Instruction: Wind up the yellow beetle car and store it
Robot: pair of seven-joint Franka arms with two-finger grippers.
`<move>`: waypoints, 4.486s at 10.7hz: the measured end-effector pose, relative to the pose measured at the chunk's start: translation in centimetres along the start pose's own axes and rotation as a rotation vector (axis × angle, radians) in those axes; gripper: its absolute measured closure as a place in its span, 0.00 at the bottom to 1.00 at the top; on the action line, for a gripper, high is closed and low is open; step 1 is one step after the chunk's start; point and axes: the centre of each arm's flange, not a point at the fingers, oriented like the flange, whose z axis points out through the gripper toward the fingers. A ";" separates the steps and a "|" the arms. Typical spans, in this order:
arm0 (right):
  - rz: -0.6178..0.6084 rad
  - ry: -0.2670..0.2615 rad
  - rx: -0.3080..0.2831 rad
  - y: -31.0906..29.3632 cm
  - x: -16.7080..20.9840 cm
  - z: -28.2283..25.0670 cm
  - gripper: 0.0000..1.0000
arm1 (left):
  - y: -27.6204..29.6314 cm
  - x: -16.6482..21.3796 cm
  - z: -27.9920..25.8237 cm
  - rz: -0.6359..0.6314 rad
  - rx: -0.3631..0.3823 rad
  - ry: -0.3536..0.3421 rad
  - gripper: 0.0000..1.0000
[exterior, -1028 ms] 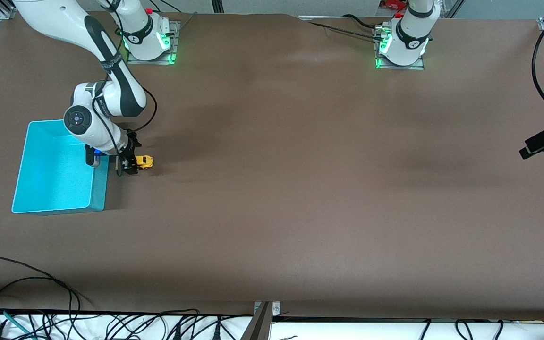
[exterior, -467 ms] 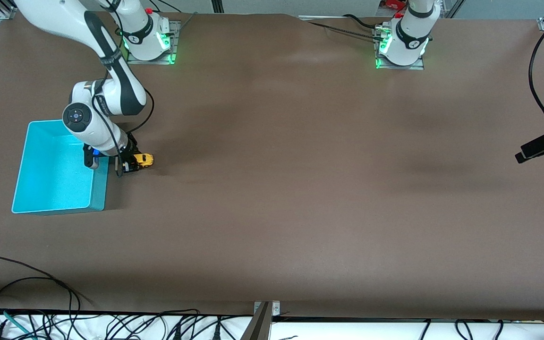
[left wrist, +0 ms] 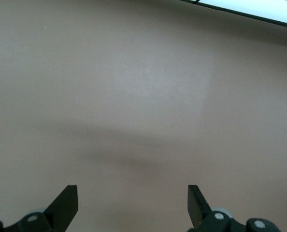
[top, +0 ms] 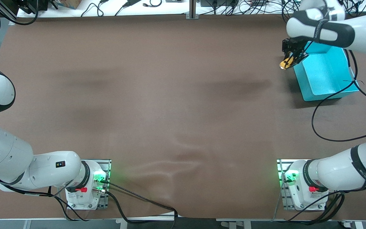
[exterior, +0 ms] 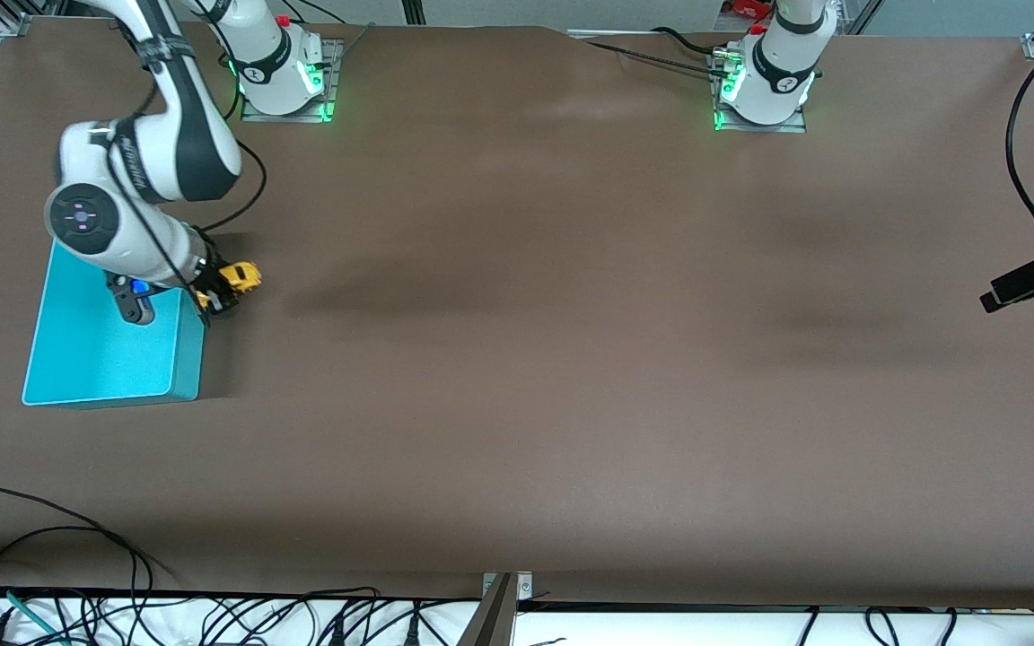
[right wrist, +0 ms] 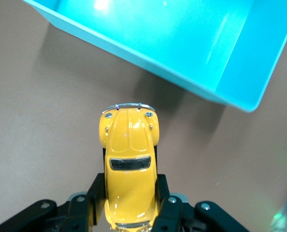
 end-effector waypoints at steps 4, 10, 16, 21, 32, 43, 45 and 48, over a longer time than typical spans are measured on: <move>-0.300 -0.024 -0.014 5.4 8.2 -0.3 0.54 | -0.3 0.0 0.0 -0.003 -0.001 -0.001 0.00; -0.691 0.011 0.004 9.9 15.0 5.8 0.54 | -0.3 0.0 0.0 -0.003 -0.002 -0.001 0.00; -0.798 0.050 -0.015 12.3 16.9 16.7 0.54 | -0.4 0.1 0.1 -0.005 -0.002 -0.002 0.00; -0.818 0.034 -0.027 13.1 17.5 18.2 0.43 | -0.4 0.2 0.5 -0.005 -0.003 -0.007 0.00; -0.785 -0.079 -0.020 14.0 19.8 -12.1 0.00 | -0.4 0.3 0.6 -0.005 -0.004 -0.010 0.00; -0.990 0.109 0.173 6.5 5.3 -23.9 0.00 | -0.3 0.3 0.5 -0.005 -0.005 -0.008 0.00; -0.984 0.108 0.176 7.2 5.3 -22.7 0.00 | -0.3 0.3 0.5 0.017 -0.005 -0.008 0.00; -0.983 0.101 0.174 8.0 4.8 -21.7 0.00 | -0.3 0.3 0.5 0.048 -0.005 -0.008 0.00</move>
